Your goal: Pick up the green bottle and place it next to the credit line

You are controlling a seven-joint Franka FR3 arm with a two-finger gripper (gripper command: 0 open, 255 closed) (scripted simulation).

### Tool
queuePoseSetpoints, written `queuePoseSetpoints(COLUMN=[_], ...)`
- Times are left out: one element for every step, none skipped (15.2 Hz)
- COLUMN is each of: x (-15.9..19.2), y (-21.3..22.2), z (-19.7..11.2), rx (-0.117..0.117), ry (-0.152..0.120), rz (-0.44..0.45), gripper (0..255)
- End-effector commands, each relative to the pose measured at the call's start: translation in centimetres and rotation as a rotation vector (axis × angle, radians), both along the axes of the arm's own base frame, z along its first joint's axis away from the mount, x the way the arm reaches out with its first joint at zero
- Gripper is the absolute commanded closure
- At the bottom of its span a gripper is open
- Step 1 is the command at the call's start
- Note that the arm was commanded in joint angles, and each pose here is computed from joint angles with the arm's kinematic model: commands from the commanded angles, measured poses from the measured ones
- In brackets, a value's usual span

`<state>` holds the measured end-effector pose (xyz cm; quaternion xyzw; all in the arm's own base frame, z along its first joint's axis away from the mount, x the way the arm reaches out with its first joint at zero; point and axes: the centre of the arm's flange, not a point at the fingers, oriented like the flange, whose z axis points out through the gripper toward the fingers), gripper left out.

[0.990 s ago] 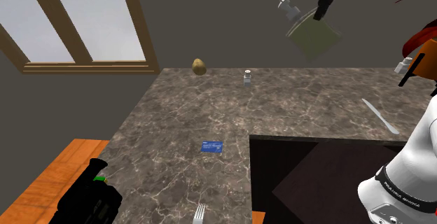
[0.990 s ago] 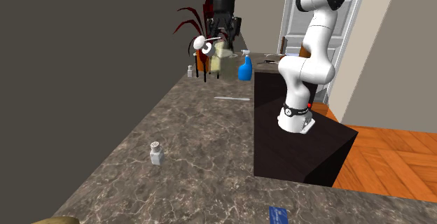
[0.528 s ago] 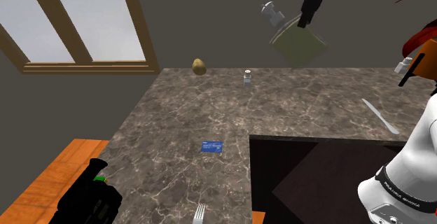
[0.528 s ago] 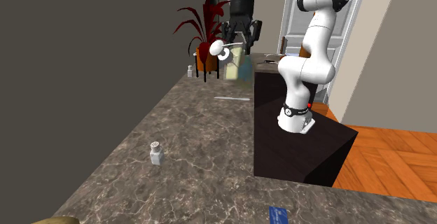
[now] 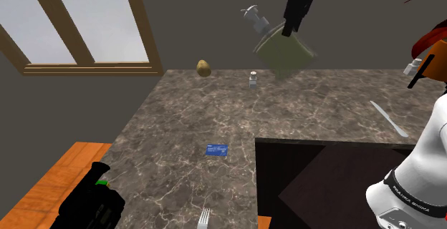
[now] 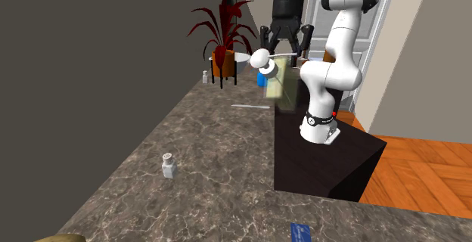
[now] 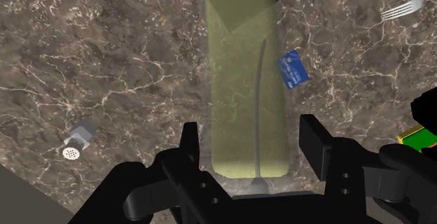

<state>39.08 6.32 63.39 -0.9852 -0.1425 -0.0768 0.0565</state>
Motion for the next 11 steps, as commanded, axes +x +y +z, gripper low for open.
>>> queuePoseSetpoints(x=[-0.1, -0.2, -0.2, -0.2, -0.2, -0.2, -0.2, -0.3, -0.3, -0.3, -0.3], y=[2.7, 4.0, 5.3, 6.7, 8.0, 9.3, 10.6, 11.9, 13.3, 14.6, 15.9], z=[-0.2, -0.2, -0.2, -0.2, -0.2, -0.2, -0.1, -0.1, -0.1, -0.1, -0.1], rx=[0.000, 0.000, 0.000, 0.000, 0.000, 0.000, 0.000, 0.000, 0.000, 0.000, 0.000], ry=[0.000, 0.000, 0.000, 0.000, 0.000, 0.000, 0.000, 0.000, 0.000, 0.000, 0.000], rz=[-0.002, -0.002, -0.002, -0.002, -0.002, -0.002, -0.002, -0.002, -0.002, -0.002, -0.002], gripper=[255, 255, 255, 255, 255, 255, 255, 255, 255, 255, 255])
